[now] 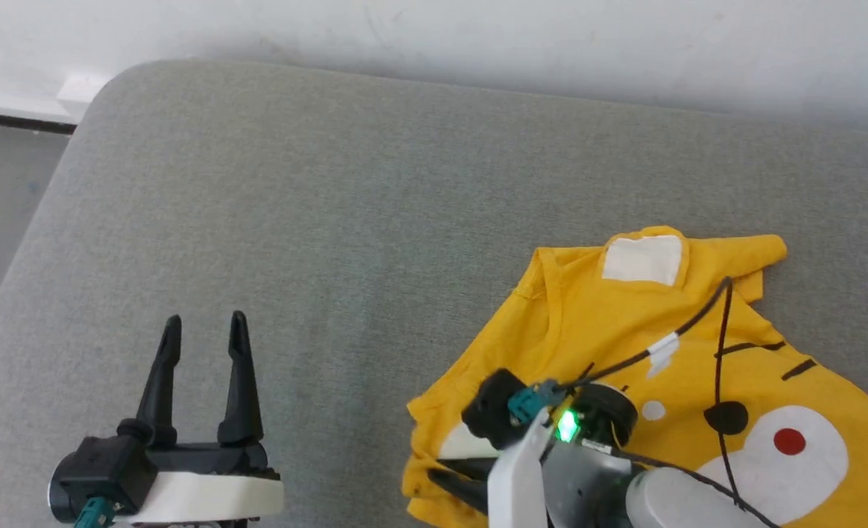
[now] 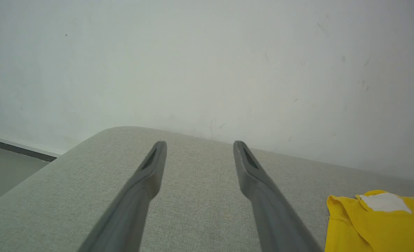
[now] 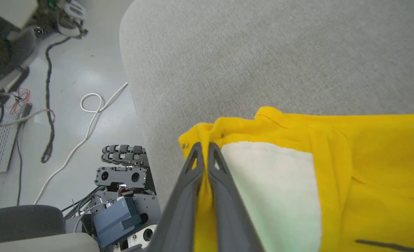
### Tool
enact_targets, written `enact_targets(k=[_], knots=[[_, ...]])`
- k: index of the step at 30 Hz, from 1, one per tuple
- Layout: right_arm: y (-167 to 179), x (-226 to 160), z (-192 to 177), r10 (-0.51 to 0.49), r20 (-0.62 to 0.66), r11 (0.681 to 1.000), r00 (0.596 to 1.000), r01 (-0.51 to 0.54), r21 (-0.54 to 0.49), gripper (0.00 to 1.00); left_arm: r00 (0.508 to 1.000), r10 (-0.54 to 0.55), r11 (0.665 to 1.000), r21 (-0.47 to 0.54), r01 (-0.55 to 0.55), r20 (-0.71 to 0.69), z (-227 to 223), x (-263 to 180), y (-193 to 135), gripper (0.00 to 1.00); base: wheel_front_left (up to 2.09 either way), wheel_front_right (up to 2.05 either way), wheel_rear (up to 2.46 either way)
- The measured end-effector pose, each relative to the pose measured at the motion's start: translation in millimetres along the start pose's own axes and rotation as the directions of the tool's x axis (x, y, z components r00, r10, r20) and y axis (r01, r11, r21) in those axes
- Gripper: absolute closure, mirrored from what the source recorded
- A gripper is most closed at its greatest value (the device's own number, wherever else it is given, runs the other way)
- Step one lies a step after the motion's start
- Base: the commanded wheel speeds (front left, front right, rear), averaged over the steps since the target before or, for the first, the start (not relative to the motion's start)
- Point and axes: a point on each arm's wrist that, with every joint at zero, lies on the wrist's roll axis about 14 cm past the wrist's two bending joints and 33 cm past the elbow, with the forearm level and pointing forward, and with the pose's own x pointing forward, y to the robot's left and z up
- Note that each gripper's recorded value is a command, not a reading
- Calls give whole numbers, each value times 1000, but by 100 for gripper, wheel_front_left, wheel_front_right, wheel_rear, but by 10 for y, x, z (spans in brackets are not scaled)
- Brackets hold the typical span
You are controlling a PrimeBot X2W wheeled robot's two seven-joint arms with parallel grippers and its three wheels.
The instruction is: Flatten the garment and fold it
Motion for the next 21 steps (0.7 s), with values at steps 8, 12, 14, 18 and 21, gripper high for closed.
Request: enact_targets(k=[8, 12, 14, 18, 21], knots=[[-123, 38, 205, -26, 124, 999, 992, 23, 24, 0, 1000, 25, 1000, 3, -25, -18, -33, -91, 78, 0, 0, 0, 0], [-477, -255, 748, -165, 363, 986, 917, 165, 33, 0, 1000, 18, 1000, -2, -18, -3, 16, -122, 59, 0, 0, 0, 0], [-702, -487, 936, -257, 454, 960, 853, 279, 19, 0, 1000, 15, 1000, -3, -15, 6, 46, -138, 51, 0, 0, 0, 0], [-1184, -1091, 1025, -467, 571, 848, 675, 524, 73, 0, 1000, -7, 1000, 3, 7, 11, 62, -149, 1, 0, 0, 0, 0], [-1457, -1573, 772, -627, 577, 718, 523, 675, 169, 0, 1000, -21, 1000, 4, 21, 4, 42, -157, -37, 0, 0, 0, 0]])
